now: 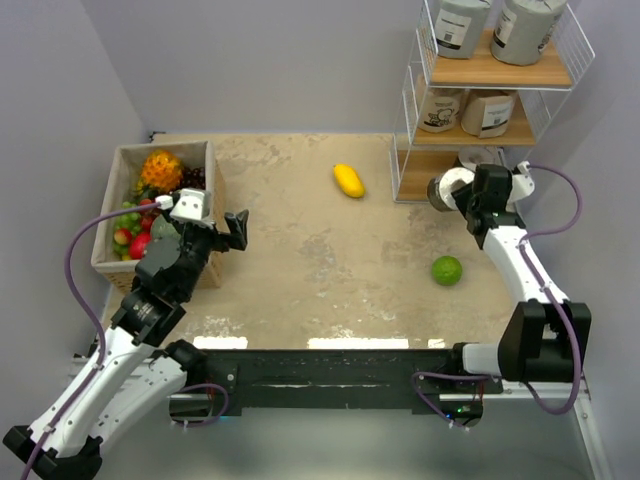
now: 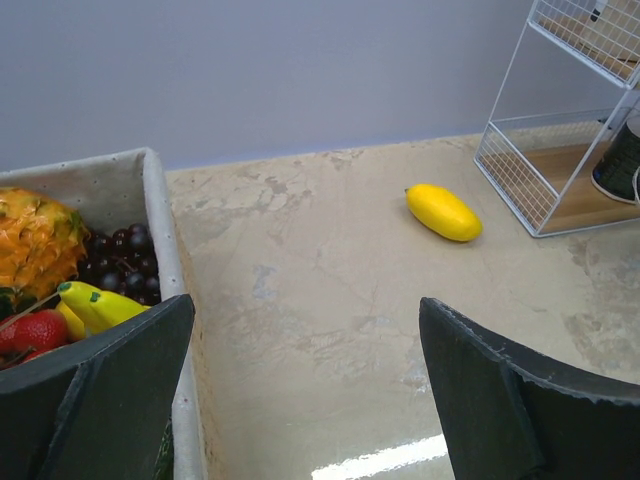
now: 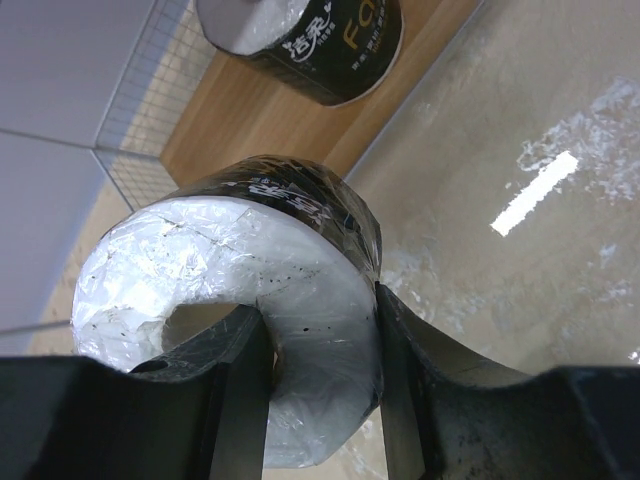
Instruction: Place and organize the paper towels onto the shelf
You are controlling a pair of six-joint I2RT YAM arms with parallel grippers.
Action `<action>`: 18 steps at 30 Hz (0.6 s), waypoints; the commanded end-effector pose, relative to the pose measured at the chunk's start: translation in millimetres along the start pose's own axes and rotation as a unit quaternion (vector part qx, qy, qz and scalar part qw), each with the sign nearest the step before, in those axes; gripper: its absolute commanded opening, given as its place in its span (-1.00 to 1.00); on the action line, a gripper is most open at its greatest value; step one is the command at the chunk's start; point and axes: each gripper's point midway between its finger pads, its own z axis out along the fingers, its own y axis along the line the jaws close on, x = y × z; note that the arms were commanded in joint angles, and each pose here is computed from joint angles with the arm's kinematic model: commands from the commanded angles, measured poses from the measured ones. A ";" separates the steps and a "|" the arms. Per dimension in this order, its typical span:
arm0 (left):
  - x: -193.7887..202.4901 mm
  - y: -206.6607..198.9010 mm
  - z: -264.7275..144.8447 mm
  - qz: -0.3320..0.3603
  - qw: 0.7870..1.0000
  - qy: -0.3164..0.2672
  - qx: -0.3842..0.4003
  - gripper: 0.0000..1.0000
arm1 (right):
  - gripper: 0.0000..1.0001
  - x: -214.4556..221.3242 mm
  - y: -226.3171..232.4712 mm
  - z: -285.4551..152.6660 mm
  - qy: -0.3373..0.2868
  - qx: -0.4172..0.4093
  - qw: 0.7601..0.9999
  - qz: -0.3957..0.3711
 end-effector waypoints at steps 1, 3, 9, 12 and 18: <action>-14.7 0.7 -2.0 -0.013 1.000 -0.028 -0.003 1.00 | -0.27 -33.1 37.6 17.8 -0.061 -0.042 0.993 0.092; -14.7 -0.5 -1.8 -0.014 1.000 -0.028 -0.001 1.00 | -0.27 -27.7 39.3 29.0 -0.055 -0.039 0.993 0.099; -15.9 -0.5 -3.1 -0.014 0.999 -0.030 0.000 1.00 | -0.24 -17.9 58.0 46.3 -0.044 -0.084 0.985 0.141; -16.2 -0.8 -3.5 -0.014 0.999 -0.031 0.001 1.00 | -0.24 -12.7 60.4 58.6 -0.040 -0.087 0.984 0.153; -14.7 -1.5 -3.3 -0.012 1.000 -0.029 0.001 1.00 | -0.20 -1.7 70.9 84.1 -0.020 -0.086 0.981 0.176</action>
